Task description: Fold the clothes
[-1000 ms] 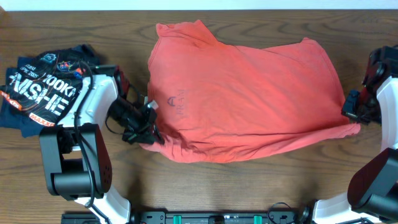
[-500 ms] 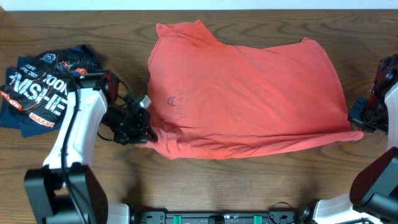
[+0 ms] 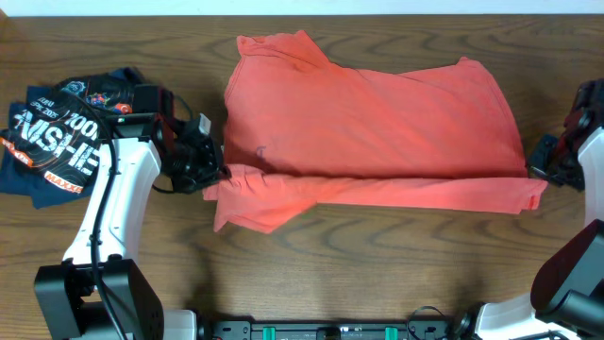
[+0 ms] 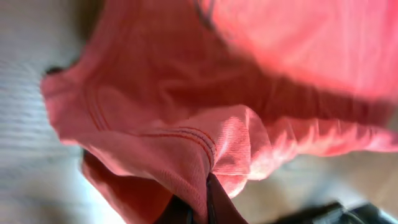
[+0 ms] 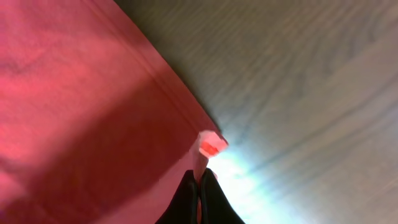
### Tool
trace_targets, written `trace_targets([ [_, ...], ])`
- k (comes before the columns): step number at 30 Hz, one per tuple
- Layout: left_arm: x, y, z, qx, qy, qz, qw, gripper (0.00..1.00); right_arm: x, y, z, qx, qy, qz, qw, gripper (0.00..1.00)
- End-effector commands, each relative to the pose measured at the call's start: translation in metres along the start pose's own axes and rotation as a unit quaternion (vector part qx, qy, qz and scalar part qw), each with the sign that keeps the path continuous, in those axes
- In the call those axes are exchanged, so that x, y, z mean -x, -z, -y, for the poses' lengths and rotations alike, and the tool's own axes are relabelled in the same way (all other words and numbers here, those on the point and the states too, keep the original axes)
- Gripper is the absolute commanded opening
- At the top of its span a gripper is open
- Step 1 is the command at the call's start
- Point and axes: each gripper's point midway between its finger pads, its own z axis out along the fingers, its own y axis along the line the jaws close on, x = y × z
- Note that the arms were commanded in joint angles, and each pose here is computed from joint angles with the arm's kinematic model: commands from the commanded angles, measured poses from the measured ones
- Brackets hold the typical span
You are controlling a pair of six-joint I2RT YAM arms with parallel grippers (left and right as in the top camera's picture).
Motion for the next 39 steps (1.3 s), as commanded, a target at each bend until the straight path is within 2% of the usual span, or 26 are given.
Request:
trace_targets([
  [1,0.009,0.001,-0.012,0.032,0.035,0.023,0.999,0.06,-0.007,-0.012,-0.009,0.022,0.003,-0.004,1.0,0.01],
  [10,0.032,-0.011,-0.012,0.025,0.023,0.047,0.998,0.06,0.005,-0.032,-0.034,0.085,0.0,0.043,0.995,0.01],
  [23,0.051,-0.054,-0.03,0.032,0.034,0.024,0.999,0.06,0.038,-0.028,-0.048,0.122,-0.005,0.112,0.986,0.01],
  [31,0.074,-0.055,-0.025,0.019,0.014,0.065,0.998,0.06,0.041,-0.027,-0.049,0.123,-0.006,0.119,0.985,0.01],
  [37,0.075,-0.055,-0.024,0.018,0.012,0.068,0.997,0.06,0.036,-0.029,-0.056,0.131,0.002,0.113,0.985,0.04],
  [39,0.074,-0.055,-0.025,0.019,0.013,0.066,0.998,0.09,0.032,-0.03,-0.058,0.131,0.005,0.109,0.985,0.05],
])
